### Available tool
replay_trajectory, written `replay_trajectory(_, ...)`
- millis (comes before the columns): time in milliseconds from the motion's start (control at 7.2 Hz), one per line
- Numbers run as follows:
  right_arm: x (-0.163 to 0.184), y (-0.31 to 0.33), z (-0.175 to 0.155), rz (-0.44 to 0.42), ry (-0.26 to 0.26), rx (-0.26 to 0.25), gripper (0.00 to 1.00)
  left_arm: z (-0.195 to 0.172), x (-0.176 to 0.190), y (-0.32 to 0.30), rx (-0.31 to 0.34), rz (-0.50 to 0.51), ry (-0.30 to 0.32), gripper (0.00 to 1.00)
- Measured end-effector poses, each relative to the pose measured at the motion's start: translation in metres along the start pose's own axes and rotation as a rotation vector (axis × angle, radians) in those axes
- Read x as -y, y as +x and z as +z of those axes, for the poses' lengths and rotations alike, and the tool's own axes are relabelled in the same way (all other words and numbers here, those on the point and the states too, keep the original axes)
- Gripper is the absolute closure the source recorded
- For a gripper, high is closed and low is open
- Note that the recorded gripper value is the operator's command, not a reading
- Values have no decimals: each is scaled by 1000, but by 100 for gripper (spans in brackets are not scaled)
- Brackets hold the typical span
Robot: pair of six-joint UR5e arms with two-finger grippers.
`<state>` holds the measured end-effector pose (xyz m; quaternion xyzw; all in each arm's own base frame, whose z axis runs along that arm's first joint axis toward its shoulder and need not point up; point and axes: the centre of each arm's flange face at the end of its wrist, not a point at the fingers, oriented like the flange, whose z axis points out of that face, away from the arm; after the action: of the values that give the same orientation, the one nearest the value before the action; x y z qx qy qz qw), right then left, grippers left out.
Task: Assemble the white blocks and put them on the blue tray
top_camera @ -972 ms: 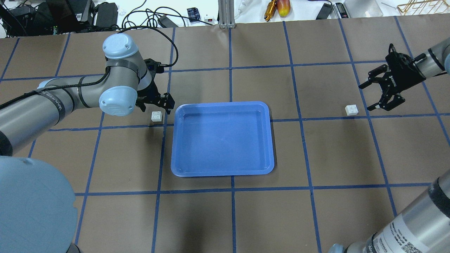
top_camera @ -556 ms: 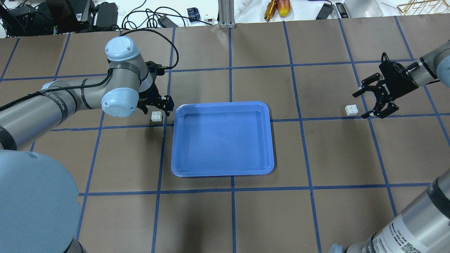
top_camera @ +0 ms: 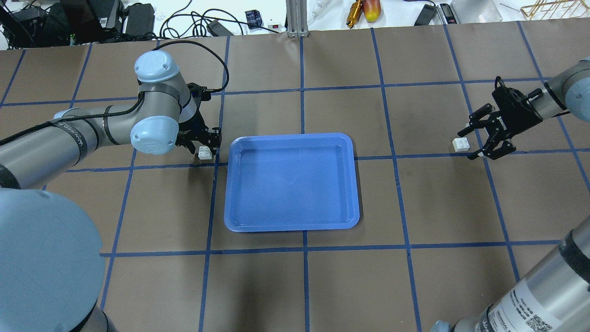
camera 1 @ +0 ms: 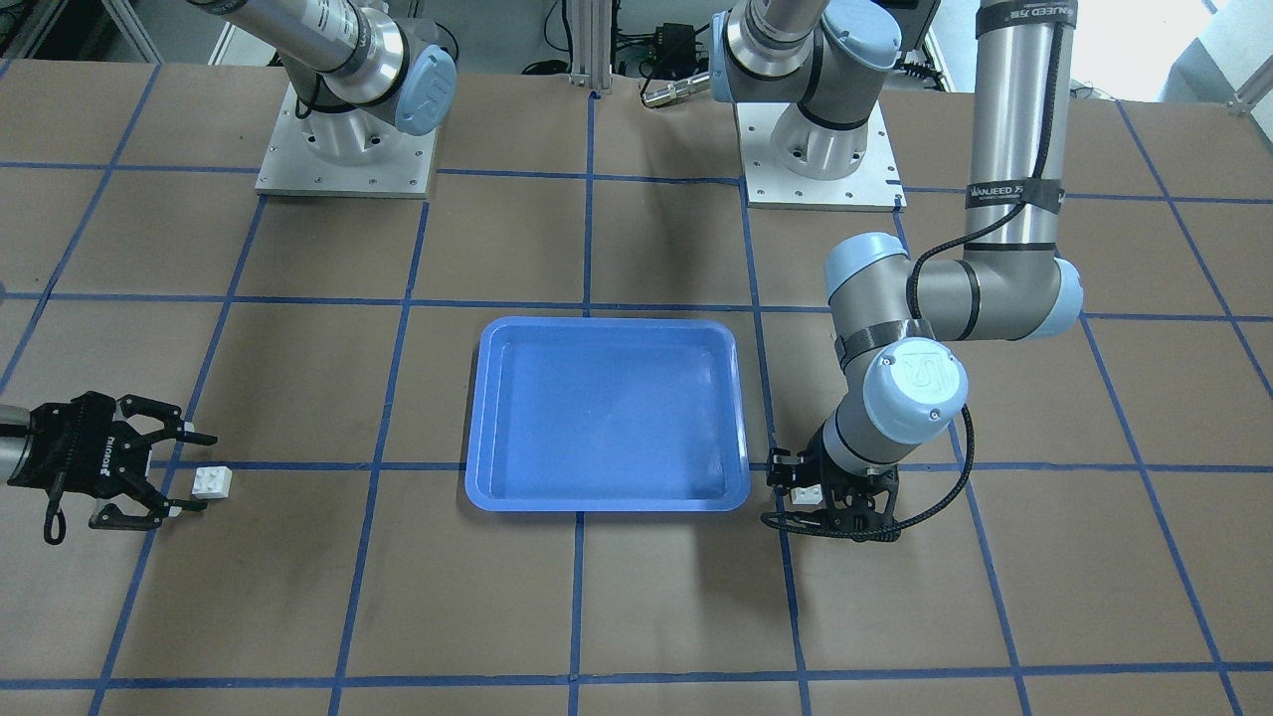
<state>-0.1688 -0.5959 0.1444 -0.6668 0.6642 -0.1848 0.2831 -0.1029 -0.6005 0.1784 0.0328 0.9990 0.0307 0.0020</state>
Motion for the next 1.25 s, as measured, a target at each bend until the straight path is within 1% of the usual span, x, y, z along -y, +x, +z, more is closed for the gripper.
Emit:
replay_trajectory(139, 0, 0, 0, -1, -1, 0, 41, 1, 0, 0, -3, -23, 0, 72)
replay_trajectory(278, 0, 0, 0, -2, -3, 0, 41, 1, 0, 0, -5, -29, 0, 86)
replay_trajectory(417, -1, 0, 0, -1, -4, 1, 41, -1, 1, 0, -6, -28, 4, 86)
replay_trajectory(556, -1, 0, 0, -2, -7, 2, 45, -10, 2, 0, -5, -27, 17, 86)
replay_trajectory(694, -1, 0, -1, -2, -11, 5, 52, -25, 4, 5, -7, -24, 26, 86)
replay_trajectory(833, -1, 0, -1, -2, -13, 6, 64, -43, 3, 21, -17, -31, 26, 86)
replay_trajectory(972, -1, 0, -1, -3, -14, 6, 89, -56, -2, 49, -28, -41, 32, 87)
replay_trajectory(1111, 1, 0, 0, -5, -15, 8, 100, -63, -11, 86, -33, -39, 36, 86)
replay_trajectory(1250, 6, 3, 0, -14, -19, 10, 100, -64, -27, 129, -32, -54, 37, 86)
